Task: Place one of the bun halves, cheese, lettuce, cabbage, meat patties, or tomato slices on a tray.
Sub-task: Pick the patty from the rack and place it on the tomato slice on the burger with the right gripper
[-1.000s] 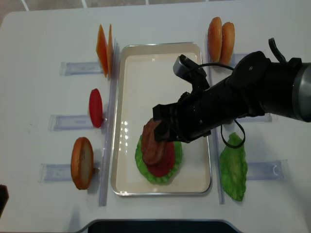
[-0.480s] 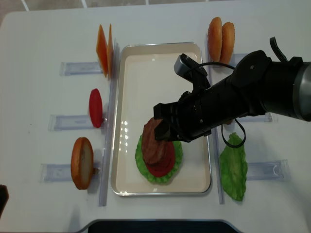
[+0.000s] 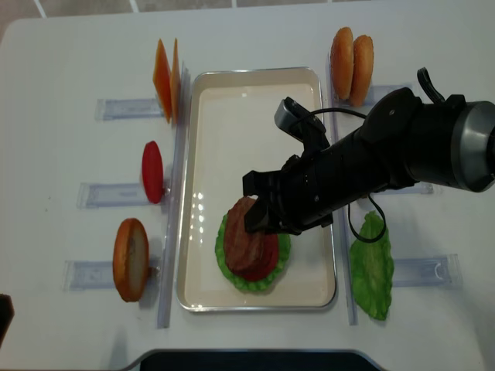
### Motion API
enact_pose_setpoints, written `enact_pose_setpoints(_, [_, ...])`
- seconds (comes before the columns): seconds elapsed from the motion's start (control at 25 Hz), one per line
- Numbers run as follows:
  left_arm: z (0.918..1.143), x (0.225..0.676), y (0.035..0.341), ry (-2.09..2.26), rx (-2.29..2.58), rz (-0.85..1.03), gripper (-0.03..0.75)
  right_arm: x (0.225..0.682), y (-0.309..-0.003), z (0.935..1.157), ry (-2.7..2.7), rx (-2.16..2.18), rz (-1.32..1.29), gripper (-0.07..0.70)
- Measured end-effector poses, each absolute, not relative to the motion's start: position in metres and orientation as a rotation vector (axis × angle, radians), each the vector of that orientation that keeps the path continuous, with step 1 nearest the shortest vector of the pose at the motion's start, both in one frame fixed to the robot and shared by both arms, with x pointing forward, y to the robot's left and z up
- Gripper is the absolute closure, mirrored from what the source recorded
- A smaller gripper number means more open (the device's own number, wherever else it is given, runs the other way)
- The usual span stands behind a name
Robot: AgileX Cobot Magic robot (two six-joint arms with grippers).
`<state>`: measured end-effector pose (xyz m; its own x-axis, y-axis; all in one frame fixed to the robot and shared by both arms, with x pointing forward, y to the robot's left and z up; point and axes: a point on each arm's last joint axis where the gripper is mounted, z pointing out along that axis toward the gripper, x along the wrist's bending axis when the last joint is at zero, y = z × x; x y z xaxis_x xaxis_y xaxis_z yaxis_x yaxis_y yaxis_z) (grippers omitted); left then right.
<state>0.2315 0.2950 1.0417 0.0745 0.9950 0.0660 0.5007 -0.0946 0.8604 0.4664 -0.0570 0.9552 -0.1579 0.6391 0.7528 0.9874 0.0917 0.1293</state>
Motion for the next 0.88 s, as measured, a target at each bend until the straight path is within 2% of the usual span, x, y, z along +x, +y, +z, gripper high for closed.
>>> enact_pose_setpoints(0.4, [1.0417,0.2315,0.2950,1.501,1.680,0.932,0.715,0.4671,-0.0571,0.9551,-1.857,-1.599,-0.880,0.475])
enact_pose_setpoints(0.48, [1.0417,0.2315,0.2950,1.501,1.680,0.932,0.715,0.4672,-0.0571,0.9552,-1.854,-1.601,-0.881,0.421])
enact_pose_setpoints(0.68, [1.0417,0.2315,0.2950,1.501,1.680,0.932,0.715,0.4673,-0.0570,0.9554,-1.849,-1.604,-0.882,0.214])
enact_pose_setpoints(0.76, [1.0417,0.2315,0.2950,1.501,1.680,0.932,0.715,0.4675,-0.0570,0.9553,-1.848,-1.607,-0.883,0.173])
enact_pose_setpoints(0.88, [1.0417,0.2315,0.2950,1.501,1.680,0.932,0.715,0.4675,-0.0571,0.9552,-1.850,-1.607,-0.883,0.154])
